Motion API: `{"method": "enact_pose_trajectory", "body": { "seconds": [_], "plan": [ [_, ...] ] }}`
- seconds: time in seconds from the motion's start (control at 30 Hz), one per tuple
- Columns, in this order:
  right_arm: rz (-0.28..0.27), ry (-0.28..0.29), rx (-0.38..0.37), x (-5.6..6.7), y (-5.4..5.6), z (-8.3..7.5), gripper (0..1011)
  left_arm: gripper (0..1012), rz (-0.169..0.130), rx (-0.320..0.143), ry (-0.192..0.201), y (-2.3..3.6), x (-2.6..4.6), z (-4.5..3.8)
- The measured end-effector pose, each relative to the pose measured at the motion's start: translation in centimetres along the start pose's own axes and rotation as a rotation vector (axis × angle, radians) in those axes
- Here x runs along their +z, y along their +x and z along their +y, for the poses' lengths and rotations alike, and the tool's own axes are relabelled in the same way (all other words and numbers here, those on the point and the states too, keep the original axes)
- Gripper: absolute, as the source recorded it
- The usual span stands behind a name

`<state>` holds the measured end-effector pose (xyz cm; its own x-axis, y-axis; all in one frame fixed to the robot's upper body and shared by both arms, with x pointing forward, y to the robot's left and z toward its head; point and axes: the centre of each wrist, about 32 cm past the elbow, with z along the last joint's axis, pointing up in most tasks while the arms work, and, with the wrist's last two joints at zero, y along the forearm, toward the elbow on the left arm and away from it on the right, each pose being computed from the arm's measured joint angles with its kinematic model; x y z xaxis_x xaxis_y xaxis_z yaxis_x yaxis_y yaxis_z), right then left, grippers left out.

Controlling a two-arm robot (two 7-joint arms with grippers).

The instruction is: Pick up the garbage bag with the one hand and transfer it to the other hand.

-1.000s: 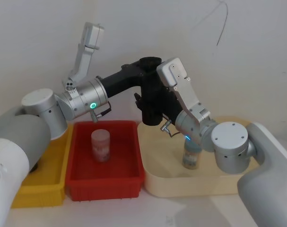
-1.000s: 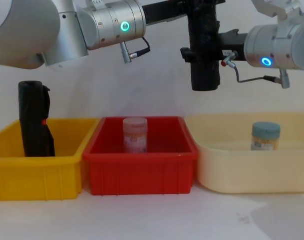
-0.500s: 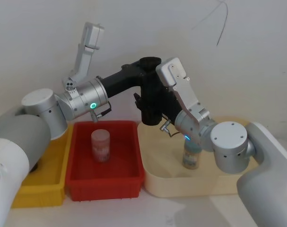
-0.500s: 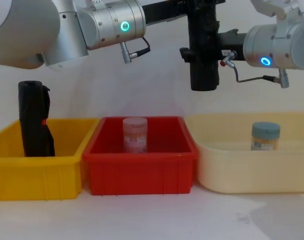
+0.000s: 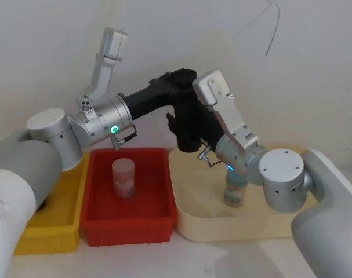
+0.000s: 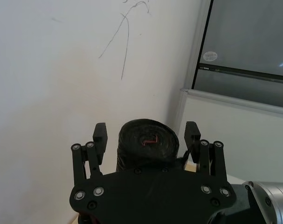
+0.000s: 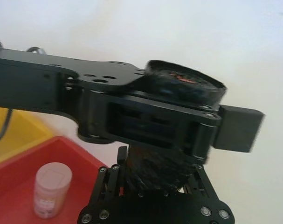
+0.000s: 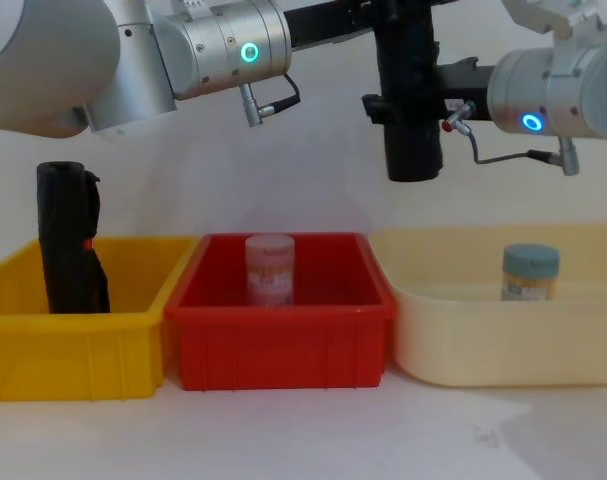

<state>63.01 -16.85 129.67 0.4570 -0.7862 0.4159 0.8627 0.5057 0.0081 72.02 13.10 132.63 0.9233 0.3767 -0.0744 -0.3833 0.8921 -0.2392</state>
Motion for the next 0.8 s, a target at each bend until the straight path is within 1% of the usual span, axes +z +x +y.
{"method": "enact_pose_trajectory", "body": {
  "seconds": [0.23, 0.43, 0.47, 0.63, 0.7, 0.77, 0.8],
  "plan": [
    [-0.007, -0.006, -0.054, -0.3, 0.4, -0.2, 549, 1000, 0.000, 0.000, 0.000, 0.00, 0.00, 0.00],
    [-0.016, -0.020, -0.136, -0.9, 1.2, -0.7, 549, 1000, 0.000, 0.001, 0.000, 0.00, 0.00, 0.00],
    [-0.016, -0.020, -0.136, -0.9, 1.2, -0.7, 549, 1000, 0.000, 0.001, 0.000, 0.00, 0.00, 0.00],
    [-0.018, -0.040, -0.205, -1.6, 2.3, -1.2, 549, 1000, 0.000, 0.001, 0.000, 0.00, 0.00, 0.00],
    [-0.014, -0.058, -0.238, -2.2, 2.9, -1.4, 549, 1000, 0.000, 0.001, 0.000, 0.00, 0.00, 0.00],
    [-0.012, -0.067, -0.254, -2.5, 3.3, -1.6, 549, 1000, 0.000, 0.001, 0.000, 0.00, 0.00, 0.00],
    [-0.008, -0.079, -0.276, -2.9, 3.8, -1.8, 549, 1000, 0.000, 0.001, 0.000, 0.00, 0.00, 0.00]
  ]
}}
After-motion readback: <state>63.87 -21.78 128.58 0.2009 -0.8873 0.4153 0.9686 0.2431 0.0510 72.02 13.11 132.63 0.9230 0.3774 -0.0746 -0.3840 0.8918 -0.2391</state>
